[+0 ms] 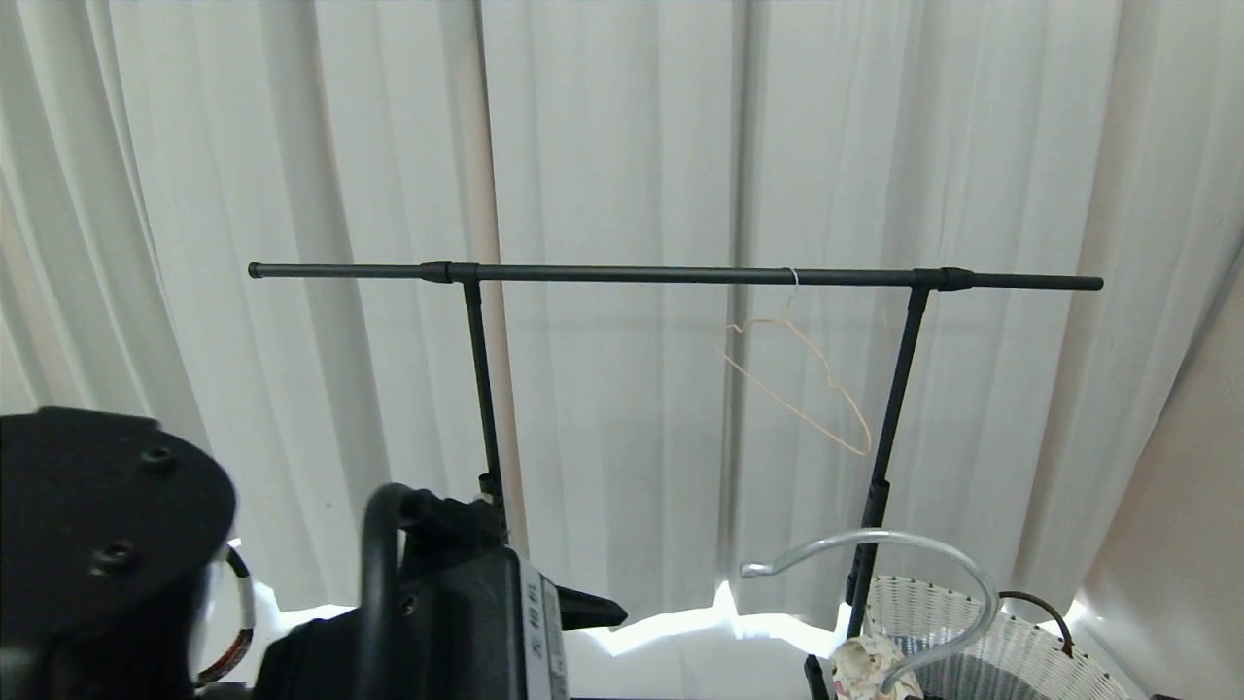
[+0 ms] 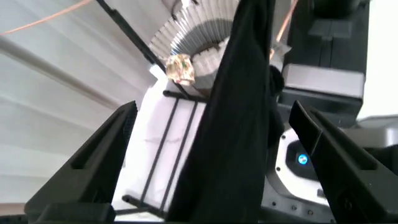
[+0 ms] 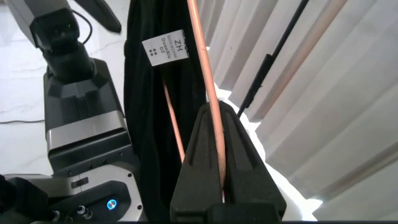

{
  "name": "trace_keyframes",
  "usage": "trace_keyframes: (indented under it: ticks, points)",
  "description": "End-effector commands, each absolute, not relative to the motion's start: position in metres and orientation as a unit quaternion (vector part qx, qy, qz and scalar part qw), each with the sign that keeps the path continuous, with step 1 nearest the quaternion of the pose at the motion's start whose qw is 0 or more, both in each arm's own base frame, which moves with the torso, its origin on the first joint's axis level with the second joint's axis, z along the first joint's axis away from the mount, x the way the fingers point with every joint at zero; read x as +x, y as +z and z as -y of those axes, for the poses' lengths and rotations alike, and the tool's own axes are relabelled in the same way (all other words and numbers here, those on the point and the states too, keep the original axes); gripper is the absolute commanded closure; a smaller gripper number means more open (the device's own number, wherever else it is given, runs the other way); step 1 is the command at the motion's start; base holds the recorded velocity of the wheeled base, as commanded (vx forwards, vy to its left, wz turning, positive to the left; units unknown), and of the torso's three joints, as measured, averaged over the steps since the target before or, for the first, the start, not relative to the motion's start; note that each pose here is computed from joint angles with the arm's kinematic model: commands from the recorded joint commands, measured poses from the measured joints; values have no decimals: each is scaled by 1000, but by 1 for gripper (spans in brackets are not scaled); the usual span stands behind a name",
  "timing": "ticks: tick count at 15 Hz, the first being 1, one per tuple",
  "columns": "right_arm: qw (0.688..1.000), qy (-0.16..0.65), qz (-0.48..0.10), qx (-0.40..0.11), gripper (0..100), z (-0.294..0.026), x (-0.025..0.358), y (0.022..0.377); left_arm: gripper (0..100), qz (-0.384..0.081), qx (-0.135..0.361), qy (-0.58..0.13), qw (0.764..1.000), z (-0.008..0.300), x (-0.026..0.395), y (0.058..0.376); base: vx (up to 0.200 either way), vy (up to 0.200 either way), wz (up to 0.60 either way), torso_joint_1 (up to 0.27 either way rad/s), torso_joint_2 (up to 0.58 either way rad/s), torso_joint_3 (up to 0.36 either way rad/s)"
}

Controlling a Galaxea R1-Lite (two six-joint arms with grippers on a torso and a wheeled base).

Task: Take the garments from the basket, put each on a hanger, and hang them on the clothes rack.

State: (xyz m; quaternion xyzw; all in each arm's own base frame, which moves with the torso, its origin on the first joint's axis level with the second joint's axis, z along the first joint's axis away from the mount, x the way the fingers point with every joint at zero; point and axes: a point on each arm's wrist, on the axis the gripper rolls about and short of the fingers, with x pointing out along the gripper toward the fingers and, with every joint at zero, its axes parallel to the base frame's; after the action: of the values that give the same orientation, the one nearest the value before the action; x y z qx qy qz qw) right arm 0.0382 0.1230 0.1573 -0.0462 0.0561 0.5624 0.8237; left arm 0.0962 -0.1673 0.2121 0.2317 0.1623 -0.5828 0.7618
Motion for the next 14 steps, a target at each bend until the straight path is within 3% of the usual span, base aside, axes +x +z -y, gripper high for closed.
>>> trace_keyframes:
  ticks: [1, 4, 5, 13, 14]
  points:
    - [822, 565, -56, -50, 100, -123, 37, 157, 0, -178, 247, -588, 750, 180, 101, 202, 0, 0, 0, 0, 0, 0]
    - [821, 566, -55, -51, 100, -124, 37, 157, 0, -178, 246, -588, 749, 183, 103, 199, 0, 0, 0, 0, 0, 0]
    - [821, 566, -54, -51, 100, -123, 37, 157, 100, -180, 247, -588, 749, 182, 103, 197, 0, 0, 0, 0, 0, 0]
    - [826, 559, -50, -48, 100, -121, 37, 158, 100, -184, 245, -587, 749, 180, 102, 195, 0, 0, 0, 0, 0, 0]
    - [827, 558, -53, -50, 0, -121, 37, 157, 100, -186, 246, -585, 751, 178, 101, 194, 0, 0, 0, 0, 0, 0]
